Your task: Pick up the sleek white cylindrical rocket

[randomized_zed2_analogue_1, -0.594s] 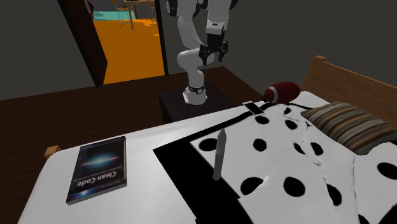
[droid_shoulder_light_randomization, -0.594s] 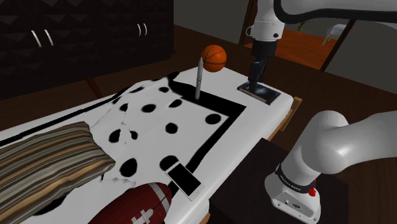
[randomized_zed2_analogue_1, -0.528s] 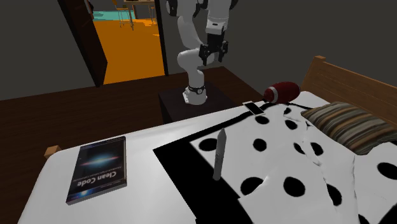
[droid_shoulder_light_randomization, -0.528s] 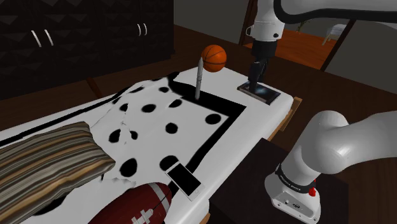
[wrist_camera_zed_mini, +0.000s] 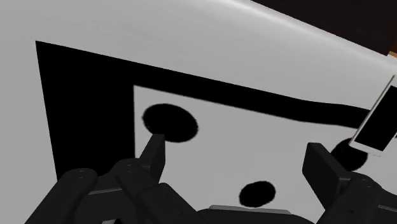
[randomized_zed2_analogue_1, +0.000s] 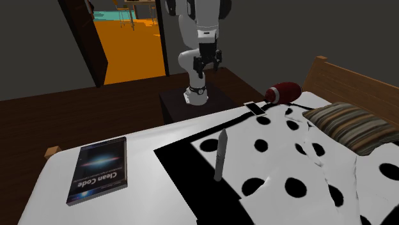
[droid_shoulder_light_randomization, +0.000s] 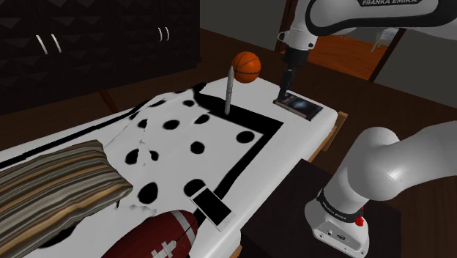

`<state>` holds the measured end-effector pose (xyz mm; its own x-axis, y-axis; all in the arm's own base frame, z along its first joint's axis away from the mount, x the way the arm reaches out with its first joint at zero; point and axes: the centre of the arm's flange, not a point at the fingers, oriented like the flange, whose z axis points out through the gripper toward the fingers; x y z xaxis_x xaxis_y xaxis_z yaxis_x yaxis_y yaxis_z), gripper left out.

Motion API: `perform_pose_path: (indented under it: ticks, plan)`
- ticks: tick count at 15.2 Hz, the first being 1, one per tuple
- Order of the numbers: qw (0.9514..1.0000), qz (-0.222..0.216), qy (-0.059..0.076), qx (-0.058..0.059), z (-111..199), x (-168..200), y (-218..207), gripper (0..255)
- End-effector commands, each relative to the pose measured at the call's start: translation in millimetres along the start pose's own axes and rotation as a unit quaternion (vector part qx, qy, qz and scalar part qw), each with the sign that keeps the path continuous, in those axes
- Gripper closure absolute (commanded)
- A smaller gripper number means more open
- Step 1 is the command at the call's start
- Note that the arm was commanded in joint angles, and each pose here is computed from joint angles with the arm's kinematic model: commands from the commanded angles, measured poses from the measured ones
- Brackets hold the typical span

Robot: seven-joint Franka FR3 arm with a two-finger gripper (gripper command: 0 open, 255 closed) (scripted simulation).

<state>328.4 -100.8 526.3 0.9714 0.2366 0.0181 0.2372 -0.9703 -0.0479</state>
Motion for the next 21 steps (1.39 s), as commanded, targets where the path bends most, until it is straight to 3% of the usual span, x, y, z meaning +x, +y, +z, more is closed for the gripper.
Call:
perform_pose_path:
  ticks: [1,6,11,16,21]
  plan:
    - [0.9994,-0.025,0.023,0.002,7,9,23,0]
    - [0.9938,-0.082,0.075,0.01,20,37,76,0]
    - [0.982,-0.139,0.127,0.018,30,72,124,0]
    - [0.9641,-0.195,0.179,0.026,37,113,167,0]
    - [0.9404,-0.249,0.229,0.034,41,160,206,0]
